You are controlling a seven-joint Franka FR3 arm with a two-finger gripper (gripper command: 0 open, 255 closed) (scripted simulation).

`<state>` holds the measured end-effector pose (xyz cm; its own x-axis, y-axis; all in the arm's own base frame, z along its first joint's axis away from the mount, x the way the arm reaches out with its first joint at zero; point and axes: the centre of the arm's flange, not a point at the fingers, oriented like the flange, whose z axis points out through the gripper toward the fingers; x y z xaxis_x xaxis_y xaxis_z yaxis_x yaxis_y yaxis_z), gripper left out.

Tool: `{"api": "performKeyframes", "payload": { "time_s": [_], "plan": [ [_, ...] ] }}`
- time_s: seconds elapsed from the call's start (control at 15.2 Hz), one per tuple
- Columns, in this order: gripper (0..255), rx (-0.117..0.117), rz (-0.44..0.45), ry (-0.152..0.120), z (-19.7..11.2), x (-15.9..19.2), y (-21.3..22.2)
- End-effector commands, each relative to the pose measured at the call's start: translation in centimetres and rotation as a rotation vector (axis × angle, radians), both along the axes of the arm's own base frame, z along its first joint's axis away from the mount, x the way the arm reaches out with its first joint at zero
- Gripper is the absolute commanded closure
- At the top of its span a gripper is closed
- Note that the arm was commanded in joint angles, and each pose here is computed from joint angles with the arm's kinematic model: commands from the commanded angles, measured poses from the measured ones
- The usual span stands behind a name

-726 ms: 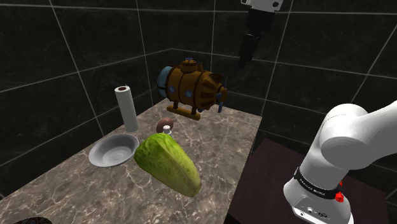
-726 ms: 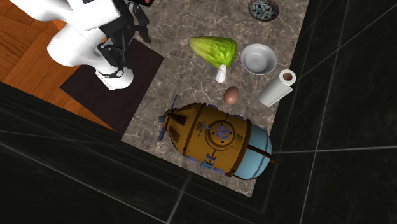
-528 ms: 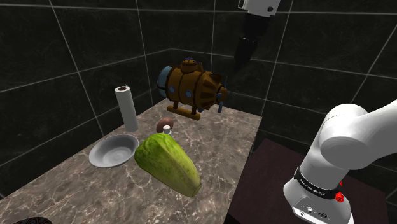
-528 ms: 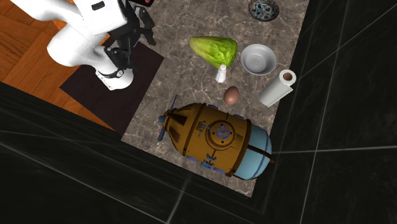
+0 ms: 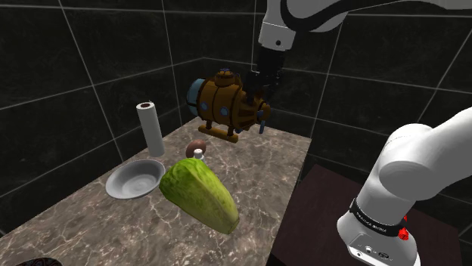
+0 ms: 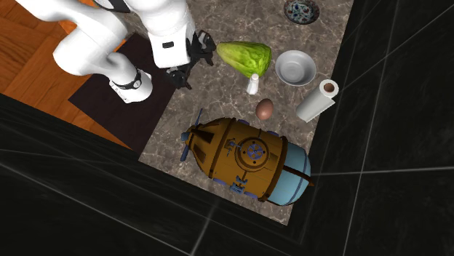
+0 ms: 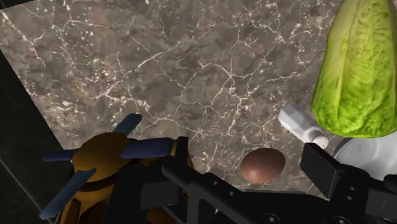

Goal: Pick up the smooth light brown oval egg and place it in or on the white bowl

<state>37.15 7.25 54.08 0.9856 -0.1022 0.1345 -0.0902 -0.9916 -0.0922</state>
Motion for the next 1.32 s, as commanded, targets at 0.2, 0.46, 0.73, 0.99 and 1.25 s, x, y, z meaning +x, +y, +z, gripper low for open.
{"api": "performKeyframes", "payload": {
  "time_s": [0.2,0.46,0.73,0.99,1.25],
  "plan": [
    [0,0.064,-0.174,0.017,-4.3,4.2,2.4],
    [0,0.113,-0.31,0.031,-7.7,7.7,3.9],
    [0,0.162,-0.445,0.045,-11.1,11.3,5.1],
    [0,0.211,-0.581,0.059,-14.5,15.1,6.0],
    [0,0.26,-0.717,0.073,-18.0,18.9,6.5]
  ]
}}
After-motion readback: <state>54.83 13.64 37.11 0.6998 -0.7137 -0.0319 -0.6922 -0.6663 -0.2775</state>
